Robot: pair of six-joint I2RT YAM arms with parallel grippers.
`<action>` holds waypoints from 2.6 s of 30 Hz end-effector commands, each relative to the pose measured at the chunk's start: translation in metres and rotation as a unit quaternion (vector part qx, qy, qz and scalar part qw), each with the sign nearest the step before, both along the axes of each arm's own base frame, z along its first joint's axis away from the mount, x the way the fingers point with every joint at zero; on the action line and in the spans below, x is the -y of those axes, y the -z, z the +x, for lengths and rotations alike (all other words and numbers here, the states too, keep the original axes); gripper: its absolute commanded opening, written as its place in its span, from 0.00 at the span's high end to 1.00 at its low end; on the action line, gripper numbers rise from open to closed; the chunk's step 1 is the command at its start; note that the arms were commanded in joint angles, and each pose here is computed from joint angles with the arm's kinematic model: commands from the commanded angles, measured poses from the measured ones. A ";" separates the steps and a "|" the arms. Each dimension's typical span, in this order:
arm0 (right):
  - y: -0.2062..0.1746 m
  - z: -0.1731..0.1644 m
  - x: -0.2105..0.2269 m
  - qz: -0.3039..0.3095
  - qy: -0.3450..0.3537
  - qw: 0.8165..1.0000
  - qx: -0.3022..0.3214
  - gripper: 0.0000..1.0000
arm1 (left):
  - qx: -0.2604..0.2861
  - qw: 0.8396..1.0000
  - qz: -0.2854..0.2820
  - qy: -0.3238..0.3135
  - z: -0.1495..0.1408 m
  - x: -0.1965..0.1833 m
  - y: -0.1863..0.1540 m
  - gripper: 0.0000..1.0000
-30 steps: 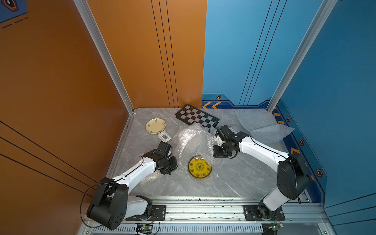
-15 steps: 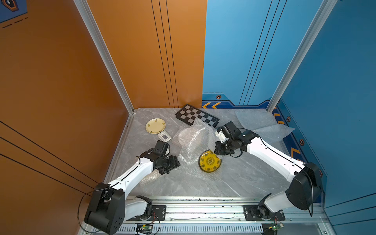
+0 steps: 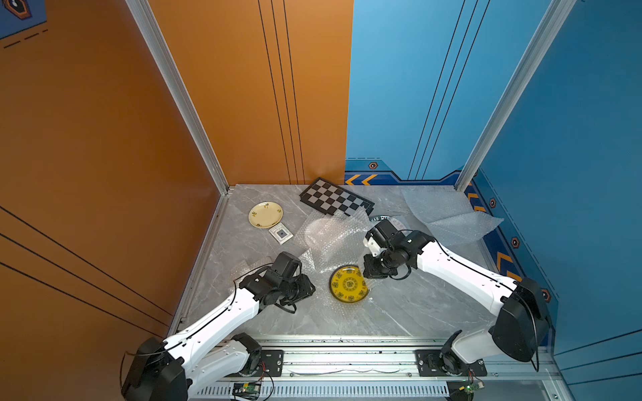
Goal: Unpack dinner plates from bubble wrap
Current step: Unwrap the bubble wrap at the center of the board.
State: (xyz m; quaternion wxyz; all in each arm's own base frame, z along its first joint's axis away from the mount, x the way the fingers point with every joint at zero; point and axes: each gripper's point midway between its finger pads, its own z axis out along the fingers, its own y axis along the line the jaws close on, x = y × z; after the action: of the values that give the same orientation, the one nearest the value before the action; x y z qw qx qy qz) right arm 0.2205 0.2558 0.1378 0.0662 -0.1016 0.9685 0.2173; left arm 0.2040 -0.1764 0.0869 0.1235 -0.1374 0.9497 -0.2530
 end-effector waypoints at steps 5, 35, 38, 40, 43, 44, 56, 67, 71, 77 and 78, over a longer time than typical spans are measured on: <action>0.010 -0.026 -0.003 -0.004 0.007 1.000 -0.007 0.91 | 0.010 1.000 0.014 0.009 0.035 0.029 0.021 0.80; -0.002 -0.011 0.052 0.056 0.129 0.990 0.009 0.92 | -0.153 0.943 0.246 0.164 0.007 0.013 0.099 1.00; -0.006 -0.007 0.085 0.047 0.173 0.984 0.017 0.94 | -0.167 0.934 0.261 0.179 -0.003 0.006 0.106 1.00; -0.008 -0.005 0.103 0.044 0.196 0.979 0.019 0.94 | -0.172 0.929 0.270 0.186 -0.007 0.001 0.110 1.00; -0.008 -0.001 0.123 0.052 0.227 0.972 0.020 0.94 | -0.182 0.924 0.278 0.192 -0.013 -0.008 0.114 1.00; -0.005 0.001 0.130 0.053 0.240 0.969 0.016 0.94 | -0.183 0.923 0.279 0.193 -0.014 -0.010 0.115 1.00; 0.033 -0.002 0.167 0.017 0.302 0.953 -0.029 0.71 | -0.157 0.935 0.250 0.197 0.002 0.004 0.099 1.00; 0.016 0.005 0.200 -0.018 0.353 0.935 0.000 0.25 | -0.129 0.948 0.211 0.202 0.014 0.020 0.077 1.00; -0.012 0.008 0.218 -0.037 0.373 0.926 0.037 0.23 | -0.116 0.955 0.194 0.193 0.018 0.022 0.065 0.92; -0.068 0.026 0.190 0.039 0.328 0.939 0.098 0.23 | -0.074 0.970 0.157 0.171 0.032 0.029 0.032 0.66; -0.072 0.028 0.179 0.052 0.309 0.945 0.097 0.23 | -0.065 0.973 0.150 0.165 0.036 0.029 0.024 0.61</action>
State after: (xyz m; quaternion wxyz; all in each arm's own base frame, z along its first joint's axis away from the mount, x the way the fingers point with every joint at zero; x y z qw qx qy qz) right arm 0.2495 0.0574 0.1987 0.2358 0.2254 0.9247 0.1964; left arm 0.2374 -0.2059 0.0430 0.0274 0.0355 0.9943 -0.0971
